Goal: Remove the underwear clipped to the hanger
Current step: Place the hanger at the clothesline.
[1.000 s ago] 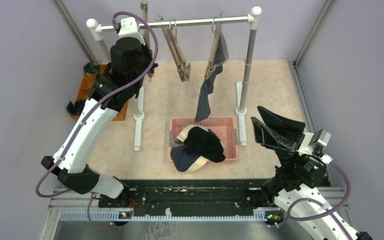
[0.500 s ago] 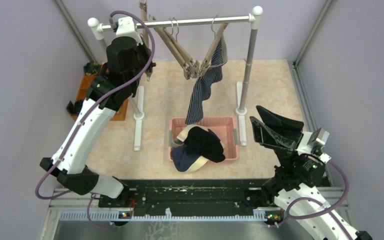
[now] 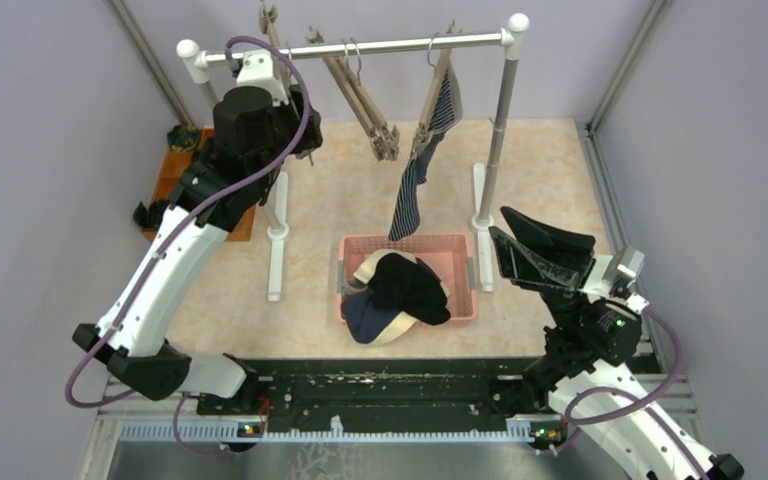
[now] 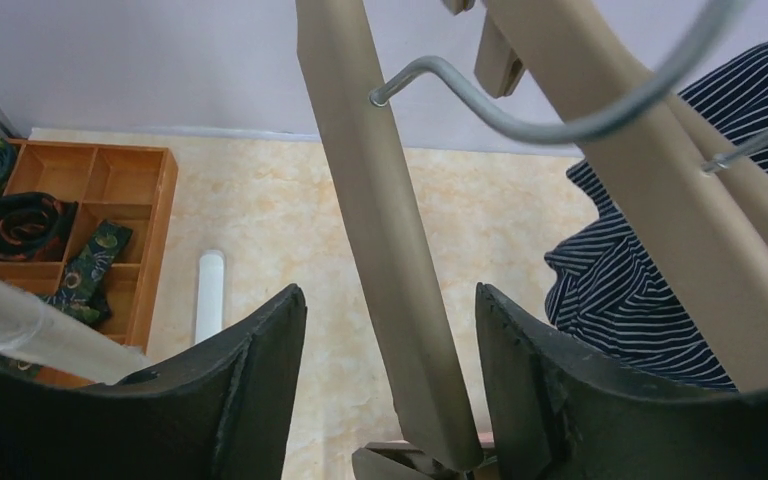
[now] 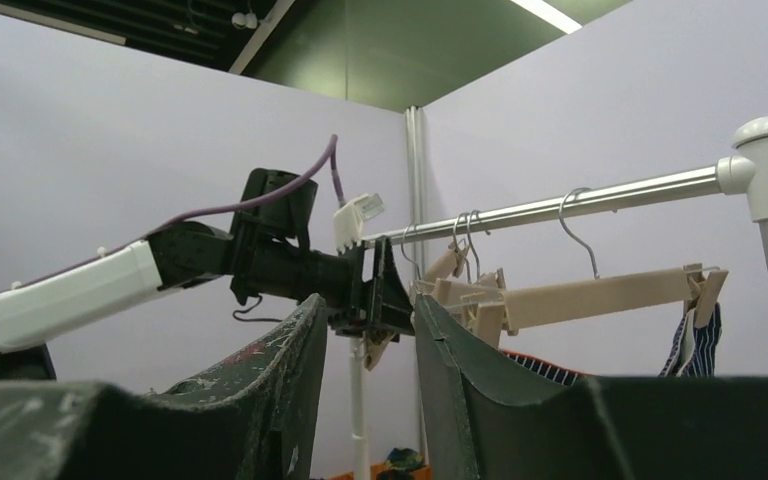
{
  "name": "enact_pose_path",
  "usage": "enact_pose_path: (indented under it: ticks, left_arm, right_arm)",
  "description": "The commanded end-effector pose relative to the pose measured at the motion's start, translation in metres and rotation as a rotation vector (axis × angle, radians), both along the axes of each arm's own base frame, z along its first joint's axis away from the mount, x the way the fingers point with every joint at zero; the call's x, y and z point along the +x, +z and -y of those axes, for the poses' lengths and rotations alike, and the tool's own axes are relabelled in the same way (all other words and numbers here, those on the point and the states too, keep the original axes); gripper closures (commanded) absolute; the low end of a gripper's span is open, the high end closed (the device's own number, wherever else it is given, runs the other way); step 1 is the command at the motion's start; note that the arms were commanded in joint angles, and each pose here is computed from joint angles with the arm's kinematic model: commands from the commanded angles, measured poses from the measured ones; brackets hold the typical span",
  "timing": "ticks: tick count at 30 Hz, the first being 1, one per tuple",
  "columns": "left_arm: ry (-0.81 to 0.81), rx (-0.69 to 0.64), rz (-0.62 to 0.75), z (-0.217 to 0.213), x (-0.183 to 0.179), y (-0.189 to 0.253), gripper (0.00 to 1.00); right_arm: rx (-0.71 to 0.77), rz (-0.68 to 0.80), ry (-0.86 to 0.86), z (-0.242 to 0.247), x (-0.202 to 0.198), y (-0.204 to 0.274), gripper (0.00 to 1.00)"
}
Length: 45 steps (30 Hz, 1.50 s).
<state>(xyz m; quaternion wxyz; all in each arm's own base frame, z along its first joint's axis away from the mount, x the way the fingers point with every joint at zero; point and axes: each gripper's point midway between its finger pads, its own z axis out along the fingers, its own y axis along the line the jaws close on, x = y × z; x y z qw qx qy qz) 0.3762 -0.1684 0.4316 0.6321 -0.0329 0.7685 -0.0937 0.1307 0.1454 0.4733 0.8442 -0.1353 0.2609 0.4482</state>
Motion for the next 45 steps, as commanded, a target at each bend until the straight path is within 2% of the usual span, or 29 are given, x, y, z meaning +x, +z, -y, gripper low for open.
enact_pose_path:
  ticks: [1, 12, 16, 21, 25, 30, 34, 35, 37, 40, 45]
  left_arm:
    - [-0.019, -0.031, 0.044, -0.011, -0.020, 0.015, 0.31]
    - [-0.091, -0.067, 0.081, -0.021, -0.057, 0.012, 0.28]
    - [-0.097, -0.079, 0.054, -0.030, -0.074, -0.004, 0.28]
    - [-0.051, -0.087, 0.028, -0.051, -0.096, -0.026, 0.26]
    - [-0.049, -0.104, 0.006, -0.058, -0.110, -0.046, 0.25]
    - [-0.041, -0.014, 0.023, -0.058, -0.096, -0.044, 0.22]
    - [-0.105, -0.015, 0.063, -0.039, -0.083, -0.032, 0.19]
    - [-0.119, -0.019, 0.072, -0.034, -0.079, -0.030, 0.16]
    - [-0.140, -0.027, 0.084, -0.026, -0.073, -0.025, 0.02]
    - [-0.183, -0.042, 0.101, -0.014, -0.069, -0.013, 0.00]
    - [-0.311, -0.086, 0.184, 0.002, -0.083, 0.015, 0.00]
  right_arm:
    - [-0.004, 0.028, 0.016, -0.003, -0.003, 0.006, 0.62]
    - [-0.045, 0.000, 0.018, -0.014, 0.011, 0.001, 0.62]
    - [-0.079, -0.039, -0.002, -0.022, 0.026, -0.005, 0.62]
    - [-0.209, -0.233, -0.063, -0.038, 0.067, -0.030, 0.57]
    - [-0.306, -0.394, -0.063, -0.047, 0.084, -0.057, 0.57]
    - [-0.304, -0.437, -0.062, -0.042, 0.081, -0.066, 0.57]
    - [-0.299, -0.427, -0.080, -0.036, 0.076, -0.063, 0.57]
    - [-0.295, -0.423, -0.090, -0.034, 0.076, -0.062, 0.57]
    - [-0.295, -0.421, -0.105, -0.032, 0.077, -0.063, 0.58]
    - [-0.309, -0.434, -0.119, -0.033, 0.082, -0.068, 0.58]
    - [-0.329, -0.439, -0.102, -0.042, 0.089, -0.078, 0.60]
